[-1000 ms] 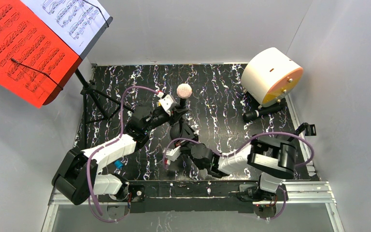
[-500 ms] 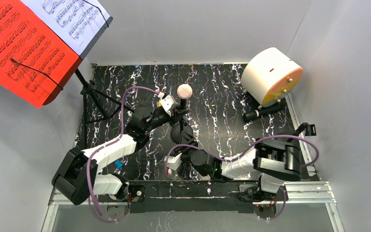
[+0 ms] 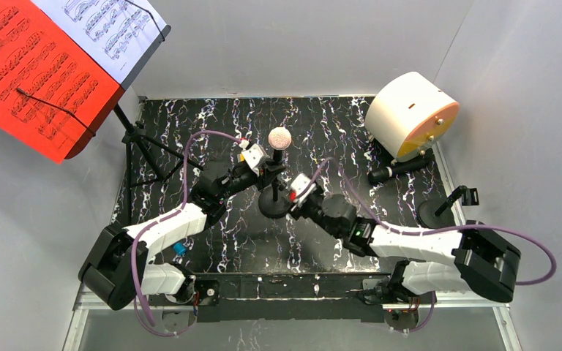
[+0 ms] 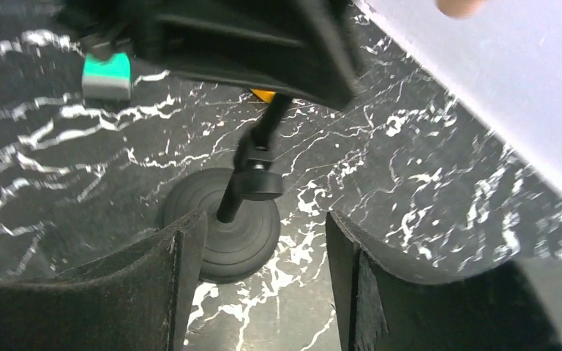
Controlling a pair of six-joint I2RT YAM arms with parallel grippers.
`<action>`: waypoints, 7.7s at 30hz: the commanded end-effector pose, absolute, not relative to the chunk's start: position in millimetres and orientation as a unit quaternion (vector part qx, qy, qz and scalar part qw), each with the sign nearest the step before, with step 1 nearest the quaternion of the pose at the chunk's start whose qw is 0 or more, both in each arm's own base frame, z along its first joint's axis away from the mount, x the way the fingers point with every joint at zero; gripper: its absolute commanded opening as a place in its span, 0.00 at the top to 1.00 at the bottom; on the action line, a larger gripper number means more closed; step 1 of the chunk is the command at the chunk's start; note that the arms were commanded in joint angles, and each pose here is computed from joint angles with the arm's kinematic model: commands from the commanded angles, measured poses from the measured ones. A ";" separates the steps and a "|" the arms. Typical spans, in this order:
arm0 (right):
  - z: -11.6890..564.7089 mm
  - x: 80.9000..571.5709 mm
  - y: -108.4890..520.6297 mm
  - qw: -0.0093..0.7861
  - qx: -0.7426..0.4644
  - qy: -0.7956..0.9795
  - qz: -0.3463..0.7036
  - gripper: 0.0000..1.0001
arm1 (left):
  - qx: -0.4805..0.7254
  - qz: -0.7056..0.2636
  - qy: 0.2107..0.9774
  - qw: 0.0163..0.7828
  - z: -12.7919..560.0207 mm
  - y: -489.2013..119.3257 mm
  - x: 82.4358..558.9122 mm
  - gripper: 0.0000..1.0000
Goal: Pack up the instrument practice props
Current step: Unscrew the knob on the microphone stand.
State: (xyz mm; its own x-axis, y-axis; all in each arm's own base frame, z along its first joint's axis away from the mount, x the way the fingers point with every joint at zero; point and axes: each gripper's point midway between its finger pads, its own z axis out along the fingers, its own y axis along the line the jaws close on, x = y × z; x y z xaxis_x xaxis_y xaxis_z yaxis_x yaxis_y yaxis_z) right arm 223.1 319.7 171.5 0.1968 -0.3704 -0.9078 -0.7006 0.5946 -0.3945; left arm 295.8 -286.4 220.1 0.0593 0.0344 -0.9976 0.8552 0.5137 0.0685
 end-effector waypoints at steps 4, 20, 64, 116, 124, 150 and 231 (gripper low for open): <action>201.0 219.1 326.6 0.574 -0.232 0.673 0.405 0.30 | 0.376 -0.324 0.577 0.649 235.1 -288.0 295.7 1.00; 191.8 244.8 332.2 0.449 -0.150 0.694 0.543 0.44 | 0.375 -0.325 0.577 0.649 235.9 -287.8 295.6 1.00; 153.5 242.1 331.5 0.567 -0.639 0.509 0.103 0.99 | 0.374 -0.326 0.578 0.648 235.2 -288.6 296.3 1.00; 200.3 230.7 327.7 0.528 -0.266 0.669 0.450 0.26 | 0.374 -0.326 0.576 0.649 237.1 -287.7 295.1 1.00; 193.8 256.0 327.3 0.457 -0.171 0.691 0.534 0.31 | 0.374 -0.328 0.576 0.649 237.2 -288.1 294.8 1.00; 160.9 252.5 337.9 0.445 -0.346 0.673 0.478 0.91 | 0.373 -0.328 0.577 0.649 237.6 -288.5 295.5 1.00; 198.9 260.1 334.9 0.456 -0.205 0.706 0.501 0.35 | 0.372 -0.332 0.574 0.649 240.6 -289.0 294.0 1.00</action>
State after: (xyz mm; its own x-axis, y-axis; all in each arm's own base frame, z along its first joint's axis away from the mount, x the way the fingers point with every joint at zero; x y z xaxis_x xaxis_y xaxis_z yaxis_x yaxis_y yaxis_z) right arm 261.6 318.3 158.7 -0.5098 0.0860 -0.8560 -0.6969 0.5420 0.4695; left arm 296.8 -285.4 220.0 0.0556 0.0312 -0.9980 0.8535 0.5172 0.0637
